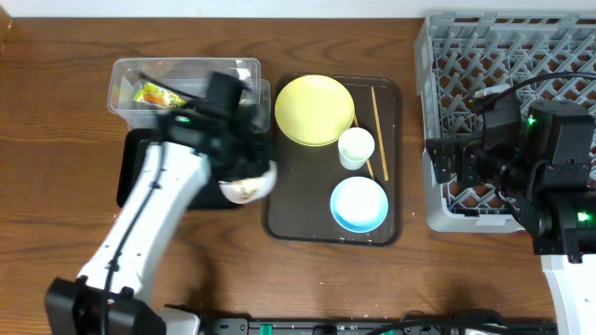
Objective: Sort waste into correct bins and load items into the dishwasher rack
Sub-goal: 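Tip the pink bowl over the black tray to dump the rice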
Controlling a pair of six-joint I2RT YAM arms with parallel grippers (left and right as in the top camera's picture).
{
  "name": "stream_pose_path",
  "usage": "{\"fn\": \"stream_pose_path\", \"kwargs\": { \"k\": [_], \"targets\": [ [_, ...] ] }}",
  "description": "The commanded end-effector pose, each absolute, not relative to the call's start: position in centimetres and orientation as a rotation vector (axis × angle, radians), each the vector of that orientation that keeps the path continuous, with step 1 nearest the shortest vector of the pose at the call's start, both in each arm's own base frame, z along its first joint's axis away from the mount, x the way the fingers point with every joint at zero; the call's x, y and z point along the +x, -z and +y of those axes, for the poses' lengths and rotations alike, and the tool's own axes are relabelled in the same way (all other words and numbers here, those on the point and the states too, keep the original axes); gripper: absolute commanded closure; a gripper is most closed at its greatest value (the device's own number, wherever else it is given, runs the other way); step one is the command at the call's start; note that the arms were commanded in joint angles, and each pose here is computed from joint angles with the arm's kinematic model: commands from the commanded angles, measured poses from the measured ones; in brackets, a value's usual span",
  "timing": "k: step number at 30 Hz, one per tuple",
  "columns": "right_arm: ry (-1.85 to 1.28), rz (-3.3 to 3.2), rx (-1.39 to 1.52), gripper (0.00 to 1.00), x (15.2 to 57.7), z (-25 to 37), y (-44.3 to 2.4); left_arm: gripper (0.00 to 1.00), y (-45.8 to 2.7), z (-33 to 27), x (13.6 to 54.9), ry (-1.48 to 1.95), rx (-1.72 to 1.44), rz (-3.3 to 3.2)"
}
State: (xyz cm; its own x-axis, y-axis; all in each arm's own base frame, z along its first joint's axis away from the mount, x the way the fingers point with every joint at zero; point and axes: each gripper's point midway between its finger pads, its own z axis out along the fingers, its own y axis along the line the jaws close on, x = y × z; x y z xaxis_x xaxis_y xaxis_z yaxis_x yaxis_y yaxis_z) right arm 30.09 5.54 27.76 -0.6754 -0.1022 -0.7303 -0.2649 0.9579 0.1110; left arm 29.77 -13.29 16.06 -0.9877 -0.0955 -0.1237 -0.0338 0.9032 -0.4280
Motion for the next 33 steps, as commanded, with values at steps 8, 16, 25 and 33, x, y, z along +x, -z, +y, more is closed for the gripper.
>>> {"fn": "stream_pose_path", "kwargs": {
  "k": [8,16,25,33],
  "targets": [
    [-0.268,2.294,-0.263,0.01,30.2,5.8,-28.5,0.94,-15.2,-6.2,30.8,1.112,-0.151,2.723],
    [-0.268,2.295,-0.264,0.01,30.2,5.8,-28.4,0.94,-16.7,-2.6,32.5,1.445,-0.267,2.413],
    [-0.269,2.296,-0.264,0.01,30.1,5.8,-28.4,0.94,-18.9,-1.4,33.8,1.774,-0.42,2.121],
    [-0.269,2.299,-0.263,0.01,30.1,5.8,-28.4,0.94,-20.8,0.9,34.1,1.874,-0.566,1.967]
  ]
}}
